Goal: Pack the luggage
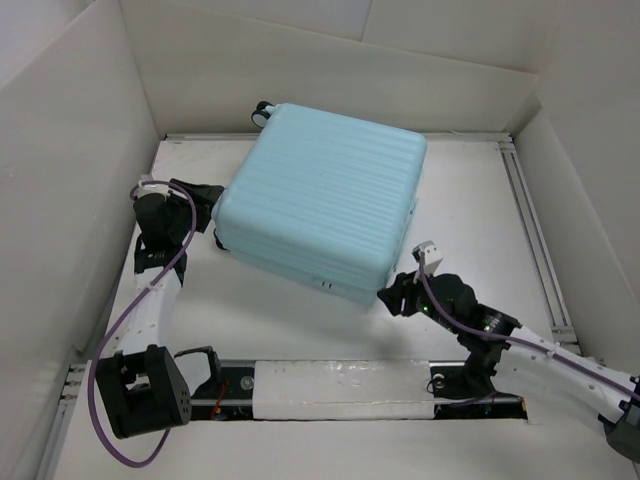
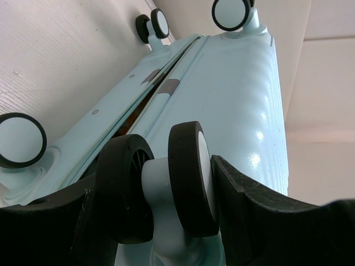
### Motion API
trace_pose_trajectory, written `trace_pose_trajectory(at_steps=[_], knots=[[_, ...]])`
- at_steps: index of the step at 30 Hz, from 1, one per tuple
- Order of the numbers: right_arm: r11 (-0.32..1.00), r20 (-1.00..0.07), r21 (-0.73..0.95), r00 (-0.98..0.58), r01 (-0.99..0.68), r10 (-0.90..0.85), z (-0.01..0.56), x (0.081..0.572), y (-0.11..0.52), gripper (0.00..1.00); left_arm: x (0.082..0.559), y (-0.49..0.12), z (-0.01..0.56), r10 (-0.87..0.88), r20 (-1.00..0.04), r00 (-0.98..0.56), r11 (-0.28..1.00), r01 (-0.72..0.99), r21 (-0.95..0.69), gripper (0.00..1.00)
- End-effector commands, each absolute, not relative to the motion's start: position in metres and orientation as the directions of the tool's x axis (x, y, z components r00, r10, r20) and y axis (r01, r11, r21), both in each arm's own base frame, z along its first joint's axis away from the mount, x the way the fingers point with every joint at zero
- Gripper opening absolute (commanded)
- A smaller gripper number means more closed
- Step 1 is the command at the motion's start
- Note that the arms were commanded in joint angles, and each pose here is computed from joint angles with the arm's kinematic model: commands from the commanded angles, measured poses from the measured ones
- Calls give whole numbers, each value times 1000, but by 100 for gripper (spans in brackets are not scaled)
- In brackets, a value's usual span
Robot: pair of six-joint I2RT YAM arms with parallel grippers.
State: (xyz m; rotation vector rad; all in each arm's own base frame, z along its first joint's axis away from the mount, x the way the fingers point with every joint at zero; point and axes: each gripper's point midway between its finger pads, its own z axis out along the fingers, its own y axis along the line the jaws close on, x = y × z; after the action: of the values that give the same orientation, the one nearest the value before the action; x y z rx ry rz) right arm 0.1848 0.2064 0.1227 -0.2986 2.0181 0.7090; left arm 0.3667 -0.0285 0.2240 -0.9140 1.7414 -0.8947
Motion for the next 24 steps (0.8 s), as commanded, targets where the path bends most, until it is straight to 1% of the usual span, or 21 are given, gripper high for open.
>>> trace_pose_trajectory(at_steps=[1, 5, 7, 9, 10, 11, 12, 15, 16, 20, 22, 23, 24], knots=[[802, -901, 336, -416, -494, 122, 159, 200, 209, 52, 358, -61, 245, -691, -606, -393, 631, 79, -771, 0], [799, -907, 321, -408, -509, 105, 158, 202, 214, 40, 359, -62, 249, -694, -607, -388, 624, 97, -775, 0], [795, -913, 318, -392, -517, 111, 162, 205, 216, 32, 359, -63, 250, -700, -600, -388, 618, 93, -781, 0], [782, -916, 328, -381, -530, 126, 168, 205, 220, 28, 361, -62, 251, -700, -600, -389, 618, 93, -781, 0], [770, -922, 326, -365, -548, 131, 173, 205, 223, 24, 362, -61, 251, -702, -601, -381, 620, 87, -780, 0], [768, -923, 329, -360, -550, 138, 175, 206, 223, 24, 363, -60, 247, -703, -596, -388, 619, 78, -781, 0], [768, -923, 329, -360, -550, 138, 175, 206, 223, 18, 365, -58, 252, -705, -603, -373, 623, 79, -778, 0], [761, -926, 335, -344, -555, 156, 181, 207, 225, 6, 371, -55, 248, -711, -599, -369, 626, 57, -778, 0], [761, -926, 335, -344, -555, 156, 181, 207, 225, 0, 373, -55, 247, -711, -597, -371, 625, 53, -779, 0], [713, -909, 382, -379, -588, 174, 182, 195, 233, 0, 381, -53, 250, -730, -586, -352, 608, 57, -792, 0], [682, -884, 426, -435, -595, 172, 184, 182, 238, 0, 381, -52, 248, -738, -580, -346, 603, 48, -796, 0], [658, -877, 446, -442, -607, 186, 199, 176, 241, 0, 382, -52, 250, -737, -585, -339, 604, 57, -795, 0], [647, -854, 473, -491, -598, 171, 197, 167, 241, 0, 384, -51, 247, -738, -581, -344, 603, 50, -796, 0]])
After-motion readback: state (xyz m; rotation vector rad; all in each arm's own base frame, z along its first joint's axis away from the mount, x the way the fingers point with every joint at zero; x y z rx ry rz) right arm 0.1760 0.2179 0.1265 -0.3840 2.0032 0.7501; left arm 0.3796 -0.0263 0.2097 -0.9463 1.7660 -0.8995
